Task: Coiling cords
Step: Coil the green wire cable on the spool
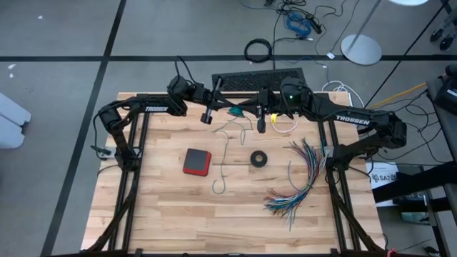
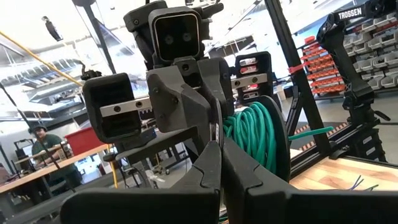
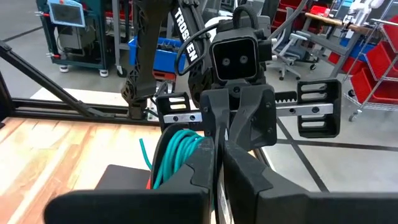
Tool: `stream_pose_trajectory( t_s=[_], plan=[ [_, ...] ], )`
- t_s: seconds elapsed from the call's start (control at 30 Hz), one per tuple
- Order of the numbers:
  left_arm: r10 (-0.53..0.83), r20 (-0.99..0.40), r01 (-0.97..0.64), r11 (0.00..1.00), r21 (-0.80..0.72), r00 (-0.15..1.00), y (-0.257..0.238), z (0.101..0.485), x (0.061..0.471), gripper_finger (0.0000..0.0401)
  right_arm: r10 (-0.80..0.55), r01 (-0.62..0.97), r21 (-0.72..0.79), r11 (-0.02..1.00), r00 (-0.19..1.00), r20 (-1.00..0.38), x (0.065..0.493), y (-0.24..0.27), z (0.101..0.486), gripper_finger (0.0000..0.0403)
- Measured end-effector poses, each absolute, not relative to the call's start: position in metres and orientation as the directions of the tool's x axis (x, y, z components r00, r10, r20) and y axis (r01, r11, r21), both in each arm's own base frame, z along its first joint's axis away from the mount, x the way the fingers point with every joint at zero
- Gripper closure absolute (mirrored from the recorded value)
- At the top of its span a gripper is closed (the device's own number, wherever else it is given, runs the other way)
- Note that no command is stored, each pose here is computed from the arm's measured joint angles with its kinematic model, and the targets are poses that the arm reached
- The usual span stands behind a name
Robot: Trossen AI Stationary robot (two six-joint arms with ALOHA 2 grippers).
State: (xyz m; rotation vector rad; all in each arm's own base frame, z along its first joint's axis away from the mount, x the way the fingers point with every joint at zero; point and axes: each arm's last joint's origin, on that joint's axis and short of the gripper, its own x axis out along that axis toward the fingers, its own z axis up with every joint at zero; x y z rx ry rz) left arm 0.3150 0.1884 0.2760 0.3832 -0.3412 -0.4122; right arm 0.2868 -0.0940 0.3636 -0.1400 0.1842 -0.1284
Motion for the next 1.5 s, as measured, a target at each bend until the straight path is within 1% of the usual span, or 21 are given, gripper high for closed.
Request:
stream_pose_trajectory(
  t_s=[0.4, 0.6, 0.67, 0.77, 0.93, 1.0, 1.13, 1.2, 1.33, 1.4, 1.5],
  plan=[
    [-0.455, 0.234, 0.337, 0.848, 0.410, 0.859, 0.189, 0.275, 0.315, 0.0401, -0.147, 0.124, -0.117, 0.985, 0.966, -0.212, 0.292, -0.098, 0.355, 0.0379],
    [-0.454, 0.224, 0.343, 0.849, 0.402, 0.862, 0.193, 0.274, 0.313, 0.0401, -0.153, 0.129, -0.103, 0.986, 0.950, -0.273, 0.290, -0.098, 0.349, 0.0380],
    [-0.455, 0.223, 0.344, 0.848, 0.402, 0.862, 0.193, 0.274, 0.313, 0.0401, -0.156, 0.132, -0.104, 0.986, 0.948, -0.279, 0.290, -0.098, 0.349, 0.0385],
    [-0.454, 0.224, 0.342, 0.849, 0.403, 0.862, 0.193, 0.274, 0.312, 0.0401, -0.184, 0.151, -0.140, 0.979, 0.946, -0.268, 0.291, -0.098, 0.350, 0.0398],
    [-0.443, 0.225, 0.332, 0.854, 0.400, 0.868, 0.196, 0.274, 0.311, 0.0396, -0.227, 0.179, -0.197, 0.964, 0.937, -0.264, 0.292, -0.095, 0.350, 0.0401],
    [-0.427, 0.225, 0.319, 0.862, 0.393, 0.876, 0.199, 0.274, 0.309, 0.0381, -0.243, 0.190, -0.214, 0.958, 0.935, -0.259, 0.293, -0.095, 0.350, 0.0402],
    [-0.352, 0.248, 0.239, 0.889, 0.391, 0.903, 0.212, 0.277, 0.301, 0.0331, -0.276, 0.219, -0.240, 0.946, 0.930, -0.241, 0.293, -0.094, 0.352, 0.0402],
    [-0.283, 0.264, 0.173, 0.912, 0.373, 0.922, 0.223, 0.277, 0.294, 0.0302, -0.282, 0.222, -0.257, 0.941, 0.932, -0.228, 0.291, -0.093, 0.355, 0.0403],
    [-0.160, 0.283, 0.077, 0.956, 0.284, 0.946, 0.244, 0.277, 0.279, 0.0250, -0.273, 0.215, -0.281, 0.935, 0.944, -0.186, 0.288, -0.091, 0.362, 0.0402],
    [-0.136, 0.266, 0.076, 0.972, 0.224, 0.954, 0.252, 0.275, 0.272, 0.0231, -0.310, 0.252, -0.303, 0.919, 0.937, -0.161, 0.287, -0.092, 0.365, 0.0402],
    [-0.207, 0.200, 0.179, 0.973, 0.147, 0.958, 0.256, 0.268, 0.269, 0.0217, -0.355, 0.298, -0.332, 0.895, 0.926, -0.128, 0.285, -0.093, 0.369, 0.0402]
  ],
)
